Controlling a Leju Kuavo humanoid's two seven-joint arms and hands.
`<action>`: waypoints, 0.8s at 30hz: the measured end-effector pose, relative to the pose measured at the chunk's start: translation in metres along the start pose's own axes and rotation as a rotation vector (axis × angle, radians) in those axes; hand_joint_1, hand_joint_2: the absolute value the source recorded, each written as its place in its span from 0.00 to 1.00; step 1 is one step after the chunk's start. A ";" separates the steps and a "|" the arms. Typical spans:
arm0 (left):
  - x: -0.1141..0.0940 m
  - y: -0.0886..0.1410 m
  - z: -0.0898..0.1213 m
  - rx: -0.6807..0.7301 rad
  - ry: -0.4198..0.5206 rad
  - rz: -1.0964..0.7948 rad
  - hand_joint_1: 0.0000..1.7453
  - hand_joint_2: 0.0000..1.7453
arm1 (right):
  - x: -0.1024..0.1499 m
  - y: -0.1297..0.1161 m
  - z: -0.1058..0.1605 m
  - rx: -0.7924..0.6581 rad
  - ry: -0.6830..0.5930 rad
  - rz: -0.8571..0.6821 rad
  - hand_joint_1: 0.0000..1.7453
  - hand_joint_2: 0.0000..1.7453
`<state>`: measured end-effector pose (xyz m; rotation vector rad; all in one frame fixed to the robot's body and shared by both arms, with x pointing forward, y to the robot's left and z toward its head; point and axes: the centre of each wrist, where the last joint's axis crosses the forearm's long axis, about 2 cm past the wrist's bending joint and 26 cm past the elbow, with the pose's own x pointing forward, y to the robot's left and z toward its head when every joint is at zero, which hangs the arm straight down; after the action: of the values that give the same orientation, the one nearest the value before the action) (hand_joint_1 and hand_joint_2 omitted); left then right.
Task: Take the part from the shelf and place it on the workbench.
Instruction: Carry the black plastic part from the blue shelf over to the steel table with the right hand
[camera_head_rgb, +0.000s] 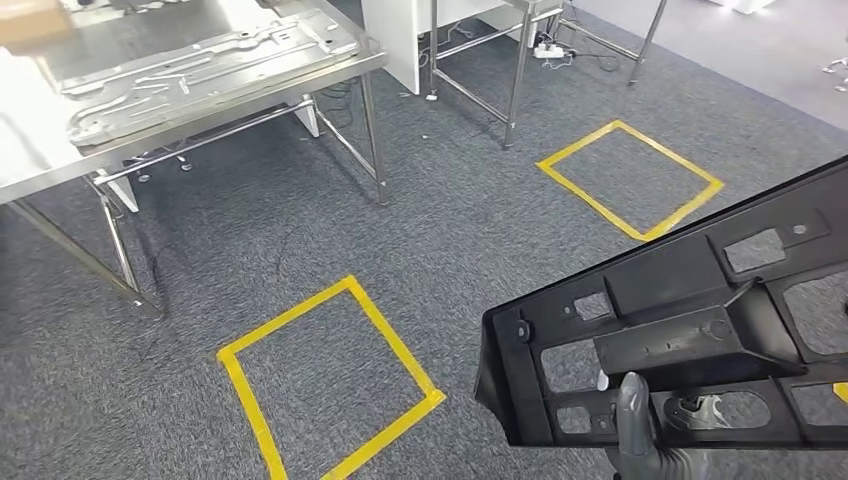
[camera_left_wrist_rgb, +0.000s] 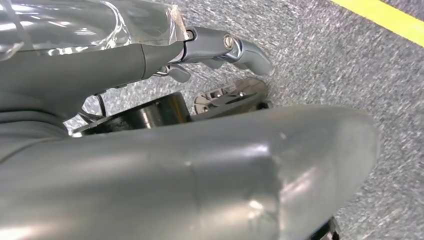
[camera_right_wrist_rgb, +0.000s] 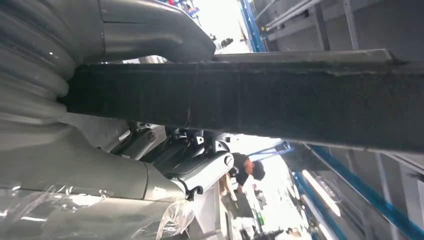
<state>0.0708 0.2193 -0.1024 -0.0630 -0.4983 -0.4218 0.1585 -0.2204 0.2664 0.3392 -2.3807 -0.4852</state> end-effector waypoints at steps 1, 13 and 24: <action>-0.001 0.000 0.000 0.000 0.001 -0.002 0.00 0.00 | 0.000 0.000 0.000 0.000 -0.001 0.000 1.00 1.00; 0.000 0.001 0.000 0.005 -0.009 -0.039 0.00 0.00 | 0.001 0.000 0.000 0.002 -0.004 -0.003 1.00 1.00; 0.001 -0.002 0.000 -0.016 -0.007 -0.018 0.00 0.00 | 0.002 -0.001 0.001 -0.006 -0.019 -0.045 1.00 1.00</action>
<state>0.0707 0.2173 -0.1022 -0.0758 -0.5027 -0.4431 0.1563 -0.2219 0.2658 0.3881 -2.3936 -0.5179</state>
